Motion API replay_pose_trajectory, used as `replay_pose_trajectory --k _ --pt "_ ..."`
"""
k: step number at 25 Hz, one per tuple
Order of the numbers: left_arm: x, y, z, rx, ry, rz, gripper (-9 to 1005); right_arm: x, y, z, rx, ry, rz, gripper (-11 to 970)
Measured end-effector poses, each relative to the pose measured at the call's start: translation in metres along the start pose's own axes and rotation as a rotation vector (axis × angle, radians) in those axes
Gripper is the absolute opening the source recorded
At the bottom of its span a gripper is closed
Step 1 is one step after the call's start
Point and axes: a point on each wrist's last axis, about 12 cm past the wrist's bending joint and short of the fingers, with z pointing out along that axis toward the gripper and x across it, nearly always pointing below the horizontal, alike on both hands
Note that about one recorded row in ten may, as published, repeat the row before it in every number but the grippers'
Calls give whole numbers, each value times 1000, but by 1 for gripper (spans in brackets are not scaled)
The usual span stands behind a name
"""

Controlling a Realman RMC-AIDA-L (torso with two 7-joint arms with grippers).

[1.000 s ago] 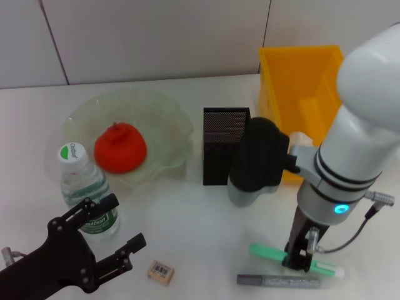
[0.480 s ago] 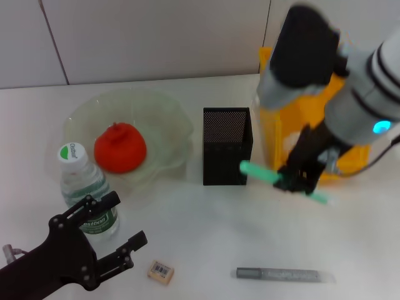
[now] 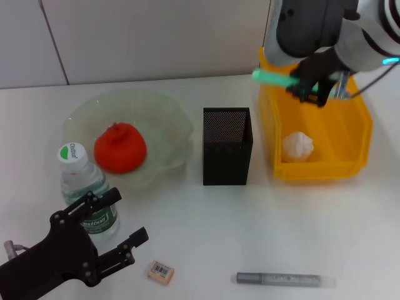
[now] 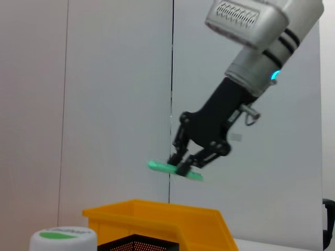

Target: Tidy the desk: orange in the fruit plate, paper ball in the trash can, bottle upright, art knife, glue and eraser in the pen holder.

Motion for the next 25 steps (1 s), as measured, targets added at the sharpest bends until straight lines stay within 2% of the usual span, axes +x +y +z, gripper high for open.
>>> replay_pose_trajectory --k 3,4,6,7,8,11,12,13,14,19,21,25 --pt "0 0 1 0 -2 1 799 -3 -2 6 115 40 -109 177" --pt "0 0 1 0 -4 0 799 -5 0 9 173 60 -188 177" --pt "0 0 1 0 -4 0 799 -5 1 10 199 65 -218 177" --pt "0 0 1 1 -3 0 799 -8 3 11 250 73 -291 177" --pt "0 -1 1 3 -3 -1 799 -8 3 11 250 73 -291 177" --pt "0 -1 1 4 -2 -1 799 -12 9 12 284 80 -389 177" --pt "0 -1 1 4 -2 -1 800 -14 17 14 285 83 -466 177" --pt "0 -1 1 4 -2 -1 800 -14 17 14 285 83 -466 177" --pt "0 -1 1 4 -2 -1 800 -15 23 16 289 90 -538 177" --pt "0 -1 0 -2 -6 -1 800 -18 30 21 299 121 -643 177" --pt "1 -3 0 -5 -12 -3 800 -22 34 25 293 146 -734 177" --pt "1 -3 -1 -10 -14 -5 800 -27 38 30 300 177 -804 176"
